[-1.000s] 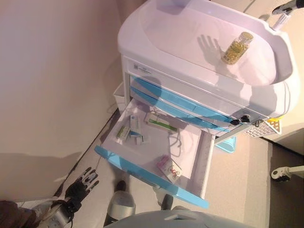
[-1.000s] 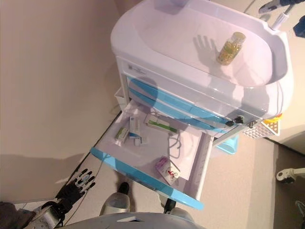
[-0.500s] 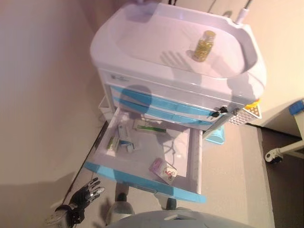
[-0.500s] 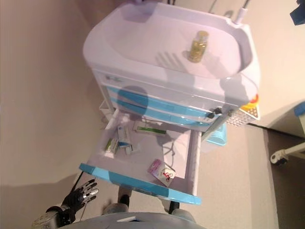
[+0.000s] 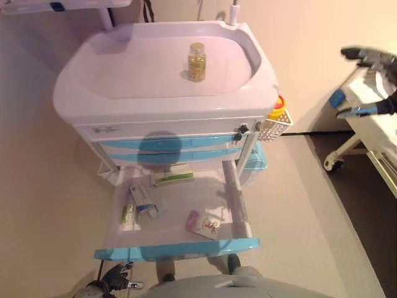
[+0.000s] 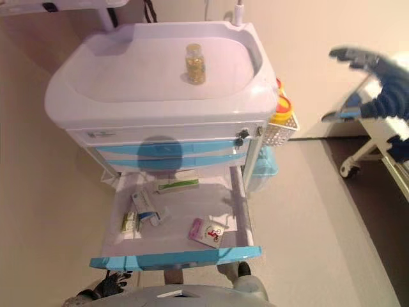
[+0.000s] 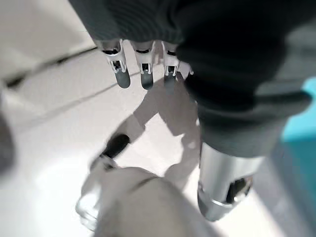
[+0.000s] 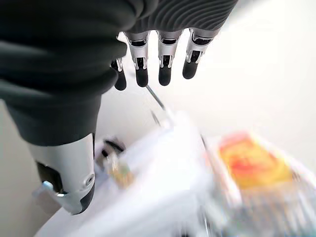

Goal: Open the drawer and pick up the medicine

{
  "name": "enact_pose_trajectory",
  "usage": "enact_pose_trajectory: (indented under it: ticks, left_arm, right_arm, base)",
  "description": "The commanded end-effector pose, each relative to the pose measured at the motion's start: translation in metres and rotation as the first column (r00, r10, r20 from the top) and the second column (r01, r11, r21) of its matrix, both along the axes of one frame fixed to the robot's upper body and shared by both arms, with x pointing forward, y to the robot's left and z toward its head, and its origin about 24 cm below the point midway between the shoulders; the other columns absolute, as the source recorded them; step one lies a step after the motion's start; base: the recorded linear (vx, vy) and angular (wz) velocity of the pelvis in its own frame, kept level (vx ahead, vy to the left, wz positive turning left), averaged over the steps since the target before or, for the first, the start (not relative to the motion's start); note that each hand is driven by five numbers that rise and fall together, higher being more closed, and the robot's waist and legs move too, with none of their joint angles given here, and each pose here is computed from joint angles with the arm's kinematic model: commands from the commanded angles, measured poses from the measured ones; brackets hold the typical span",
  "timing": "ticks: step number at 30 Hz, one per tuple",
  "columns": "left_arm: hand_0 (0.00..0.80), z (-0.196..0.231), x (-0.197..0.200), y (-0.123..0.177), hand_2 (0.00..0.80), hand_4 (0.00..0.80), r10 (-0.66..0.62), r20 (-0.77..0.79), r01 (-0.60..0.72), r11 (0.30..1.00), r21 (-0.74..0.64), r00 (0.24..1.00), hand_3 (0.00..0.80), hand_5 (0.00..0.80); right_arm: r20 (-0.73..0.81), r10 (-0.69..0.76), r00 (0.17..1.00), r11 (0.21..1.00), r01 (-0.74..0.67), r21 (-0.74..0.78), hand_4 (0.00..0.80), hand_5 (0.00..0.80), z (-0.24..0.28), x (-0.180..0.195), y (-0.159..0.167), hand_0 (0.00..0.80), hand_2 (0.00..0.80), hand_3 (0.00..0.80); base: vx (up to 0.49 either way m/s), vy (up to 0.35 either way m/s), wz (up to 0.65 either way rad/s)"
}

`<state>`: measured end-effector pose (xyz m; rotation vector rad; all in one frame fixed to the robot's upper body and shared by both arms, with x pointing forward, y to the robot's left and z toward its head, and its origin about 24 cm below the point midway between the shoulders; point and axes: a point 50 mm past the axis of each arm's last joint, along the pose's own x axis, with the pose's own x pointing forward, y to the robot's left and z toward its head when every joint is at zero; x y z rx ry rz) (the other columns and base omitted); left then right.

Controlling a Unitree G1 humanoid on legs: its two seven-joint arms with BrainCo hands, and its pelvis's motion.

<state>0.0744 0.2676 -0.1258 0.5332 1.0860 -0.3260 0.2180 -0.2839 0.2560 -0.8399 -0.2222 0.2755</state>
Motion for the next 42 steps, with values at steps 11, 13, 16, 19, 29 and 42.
enact_pose_trajectory:
  ticks: [11, 13, 16, 19, 29, 42]
  left_arm:
    - [0.0, 0.037, 0.088, 0.004, 0.0, 0.0, -0.363, 0.29, 0.283, 0.916, 0.283, 0.886, 0.0, 0.0]
    - [0.0, 0.043, 0.102, 0.002, 0.0, 0.0, -0.392, 0.325, 0.295, 0.904, 0.308, 0.861, 0.0, 0.0]
    - [0.0, 0.054, 0.12, 0.002, 0.0, 0.0, -0.428, 0.366, 0.303, 0.885, 0.353, 0.826, 0.0, 0.0]
    - [0.0, 0.065, 0.137, 0.0, 0.0, 0.0, -0.452, 0.397, 0.308, 0.874, 0.375, 0.799, 0.0, 0.0]
    - [0.0, 0.092, 0.174, 0.013, 0.0, 0.0, -0.486, 0.402, 0.304, 0.846, 0.438, 0.776, 0.0, 0.0]
    - [0.0, 0.132, 0.204, 0.055, 0.0, 0.0, -0.339, 0.395, 0.161, 0.894, 0.419, 0.854, 0.0, 0.0]
  right_arm:
    - [-0.525, 0.557, 0.643, 0.796, -0.594, 0.117, 0.0, 0.0, -0.066, -0.039, 0.043, 0.0, 0.0, 0.0]
    - [-0.558, 0.608, 0.565, 0.768, -0.597, 0.231, 0.0, 0.0, -0.079, -0.039, 0.044, 0.0, 0.0, 0.0]
    - [-0.605, 0.648, 0.462, 0.743, -0.56, 0.368, 0.0, 0.0, -0.107, -0.037, 0.046, 0.0, 0.0, 0.0]
    - [-0.612, 0.704, 0.359, 0.701, -0.49, 0.519, 0.0, 0.0, -0.139, -0.036, 0.051, 0.0, 0.0, 0.0]
    - [-0.554, 0.816, 0.166, 0.571, -0.382, 0.726, 0.0, 0.0, -0.192, -0.043, 0.077, 0.0, 0.0, 0.0]
    - [-0.524, 0.833, 0.178, 0.554, -0.238, 0.798, 0.0, 0.0, -0.214, -0.049, 0.073, 0.0, 0.0, 0.0]
  base:
    - [-0.011, -0.038, -0.11]
    - [-0.002, -0.023, -0.06]
    - [0.004, -0.008, -0.01]
    - [0.0, 0.0, 0.0]
    - [-0.006, 0.006, -0.01]
    - [-0.016, 0.055, -0.11]
